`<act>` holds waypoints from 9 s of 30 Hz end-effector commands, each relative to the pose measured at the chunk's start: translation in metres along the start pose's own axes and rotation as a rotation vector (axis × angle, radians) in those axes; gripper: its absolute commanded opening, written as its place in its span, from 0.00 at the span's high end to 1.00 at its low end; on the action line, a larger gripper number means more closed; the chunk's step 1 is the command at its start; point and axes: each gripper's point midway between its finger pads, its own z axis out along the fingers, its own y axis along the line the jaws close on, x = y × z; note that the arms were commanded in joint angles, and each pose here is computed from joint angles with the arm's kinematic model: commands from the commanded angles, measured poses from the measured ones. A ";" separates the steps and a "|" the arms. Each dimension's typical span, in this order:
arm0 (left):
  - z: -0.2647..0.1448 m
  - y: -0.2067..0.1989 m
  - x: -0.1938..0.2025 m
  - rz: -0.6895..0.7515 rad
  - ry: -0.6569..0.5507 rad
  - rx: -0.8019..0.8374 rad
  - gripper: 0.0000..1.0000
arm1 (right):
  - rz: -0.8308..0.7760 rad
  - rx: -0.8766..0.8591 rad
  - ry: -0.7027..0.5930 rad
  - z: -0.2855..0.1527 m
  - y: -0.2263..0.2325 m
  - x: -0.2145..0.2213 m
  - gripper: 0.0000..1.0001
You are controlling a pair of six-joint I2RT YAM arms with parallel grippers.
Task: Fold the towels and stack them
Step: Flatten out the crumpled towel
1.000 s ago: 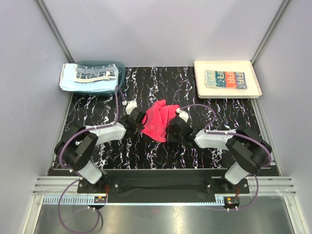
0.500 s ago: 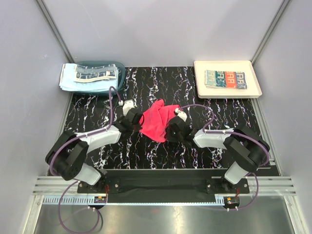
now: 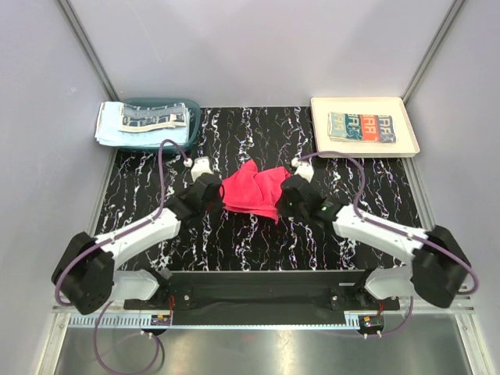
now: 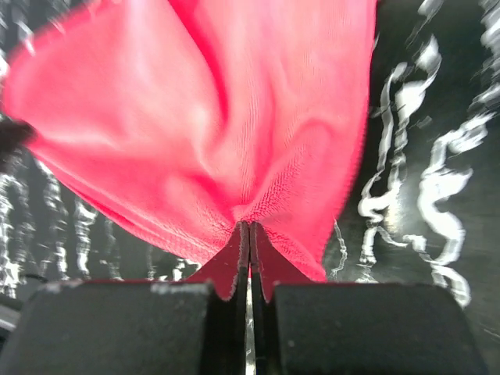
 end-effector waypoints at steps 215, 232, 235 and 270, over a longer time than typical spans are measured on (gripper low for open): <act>-0.048 -0.097 -0.266 -0.169 -0.270 0.500 1.00 | -0.176 -0.292 -0.427 -0.044 0.026 -0.337 1.00; 0.027 -0.067 -0.304 -0.207 -0.248 0.451 1.00 | -0.121 -0.202 -0.370 0.012 -0.015 -0.356 1.00; -0.008 -0.073 -0.294 -0.200 -0.270 0.483 1.00 | -0.128 -0.240 -0.394 -0.024 -0.005 -0.348 1.00; -0.470 -0.076 -0.219 0.017 -0.696 1.177 1.00 | -0.356 -0.820 -0.820 -0.474 0.102 -0.222 1.00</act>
